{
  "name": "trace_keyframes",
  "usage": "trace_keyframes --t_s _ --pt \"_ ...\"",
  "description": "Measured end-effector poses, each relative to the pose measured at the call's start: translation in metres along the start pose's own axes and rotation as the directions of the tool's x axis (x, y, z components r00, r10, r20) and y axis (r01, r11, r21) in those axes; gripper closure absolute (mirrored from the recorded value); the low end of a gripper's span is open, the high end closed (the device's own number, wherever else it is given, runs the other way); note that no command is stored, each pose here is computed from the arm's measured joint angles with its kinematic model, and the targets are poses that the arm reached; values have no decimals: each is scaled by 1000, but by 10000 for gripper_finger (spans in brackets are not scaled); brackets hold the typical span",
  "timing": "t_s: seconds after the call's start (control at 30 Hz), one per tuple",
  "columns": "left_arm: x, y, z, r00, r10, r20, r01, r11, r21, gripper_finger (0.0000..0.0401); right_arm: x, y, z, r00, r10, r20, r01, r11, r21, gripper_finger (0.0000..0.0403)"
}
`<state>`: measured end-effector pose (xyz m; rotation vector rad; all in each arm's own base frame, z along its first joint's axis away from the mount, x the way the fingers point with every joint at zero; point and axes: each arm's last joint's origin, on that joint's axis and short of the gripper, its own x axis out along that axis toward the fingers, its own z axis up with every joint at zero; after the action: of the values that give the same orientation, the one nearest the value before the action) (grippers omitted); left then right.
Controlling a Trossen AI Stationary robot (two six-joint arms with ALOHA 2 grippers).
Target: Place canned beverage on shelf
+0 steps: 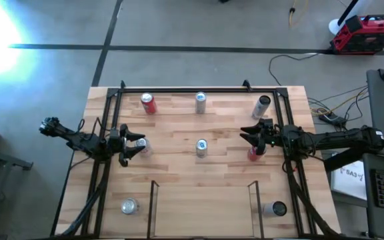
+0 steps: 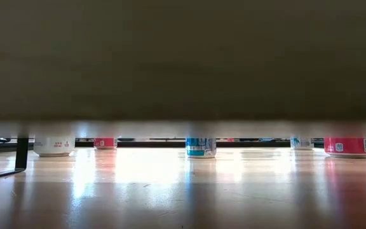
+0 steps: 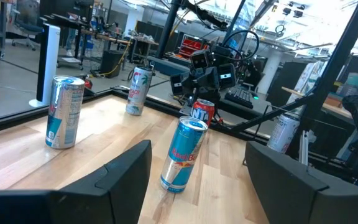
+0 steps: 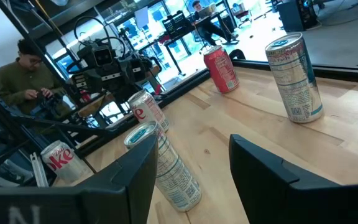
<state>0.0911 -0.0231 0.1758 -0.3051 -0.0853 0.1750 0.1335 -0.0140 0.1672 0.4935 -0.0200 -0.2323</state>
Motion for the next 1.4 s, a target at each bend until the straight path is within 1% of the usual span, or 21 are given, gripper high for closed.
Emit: trace_keyframes --t_s 1.4 --pt "0 0 0 1000 0 0 0 1000 0 156 0 0 0 1000 0 0 0 1000 0 220"
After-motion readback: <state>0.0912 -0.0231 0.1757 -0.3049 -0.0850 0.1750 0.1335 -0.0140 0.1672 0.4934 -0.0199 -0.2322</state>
